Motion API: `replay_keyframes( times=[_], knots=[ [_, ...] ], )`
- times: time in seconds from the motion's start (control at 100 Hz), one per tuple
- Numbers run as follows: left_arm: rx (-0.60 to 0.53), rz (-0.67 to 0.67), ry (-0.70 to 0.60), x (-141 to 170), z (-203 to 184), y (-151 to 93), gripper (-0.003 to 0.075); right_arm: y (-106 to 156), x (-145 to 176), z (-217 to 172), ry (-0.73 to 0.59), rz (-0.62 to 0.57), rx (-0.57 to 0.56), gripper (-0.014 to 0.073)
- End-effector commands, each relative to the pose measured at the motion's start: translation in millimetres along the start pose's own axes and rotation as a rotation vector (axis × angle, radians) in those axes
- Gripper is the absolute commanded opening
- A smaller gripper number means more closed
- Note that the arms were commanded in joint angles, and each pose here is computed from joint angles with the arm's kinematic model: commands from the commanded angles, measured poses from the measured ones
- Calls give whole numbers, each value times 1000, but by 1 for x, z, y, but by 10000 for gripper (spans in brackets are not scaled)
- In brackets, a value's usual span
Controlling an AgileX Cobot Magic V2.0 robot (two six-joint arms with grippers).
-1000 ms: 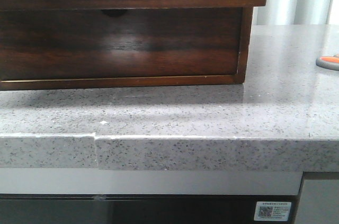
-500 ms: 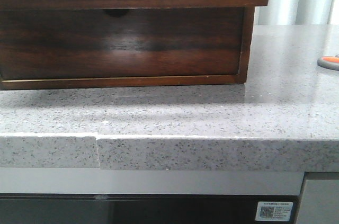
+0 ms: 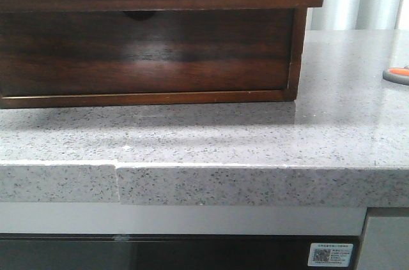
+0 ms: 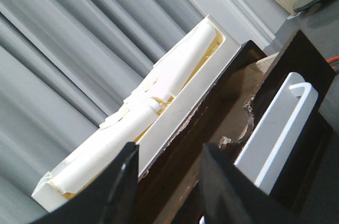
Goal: Put scissors in drawer with both arms
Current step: 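Lower the right gripper and grasp the scissors at the pivot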
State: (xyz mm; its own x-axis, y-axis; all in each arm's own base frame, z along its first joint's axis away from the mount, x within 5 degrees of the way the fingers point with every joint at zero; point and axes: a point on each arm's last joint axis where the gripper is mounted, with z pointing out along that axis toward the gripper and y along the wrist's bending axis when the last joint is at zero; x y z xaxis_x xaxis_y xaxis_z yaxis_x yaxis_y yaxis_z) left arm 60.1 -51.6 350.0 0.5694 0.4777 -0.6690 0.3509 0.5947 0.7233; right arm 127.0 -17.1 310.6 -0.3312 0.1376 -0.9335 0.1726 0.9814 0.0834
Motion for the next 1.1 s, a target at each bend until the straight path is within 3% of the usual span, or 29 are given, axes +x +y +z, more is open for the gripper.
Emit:
replay_keyframes(
  times=[0.0,0.06,0.39,0.62,0.89,1.09],
  knots=[
    [-22,-18,-73,-12,0,8,265,3,-21,3,-118,-21,-18,264],
    [-22,-18,-73,-12,0,8,265,4,-26,7,-110,-21,-17,264],
    [-22,-18,-73,-12,0,8,265,7,-61,77,307,-34,47,269],
    [-22,-18,-73,-12,0,8,265,9,-80,132,542,-85,70,452],
    [-22,-18,-73,-12,0,8,265,10,-70,183,772,-118,70,452],
    [-22,-18,-73,-12,0,8,265,11,-59,202,848,-123,52,452]
  ],
)
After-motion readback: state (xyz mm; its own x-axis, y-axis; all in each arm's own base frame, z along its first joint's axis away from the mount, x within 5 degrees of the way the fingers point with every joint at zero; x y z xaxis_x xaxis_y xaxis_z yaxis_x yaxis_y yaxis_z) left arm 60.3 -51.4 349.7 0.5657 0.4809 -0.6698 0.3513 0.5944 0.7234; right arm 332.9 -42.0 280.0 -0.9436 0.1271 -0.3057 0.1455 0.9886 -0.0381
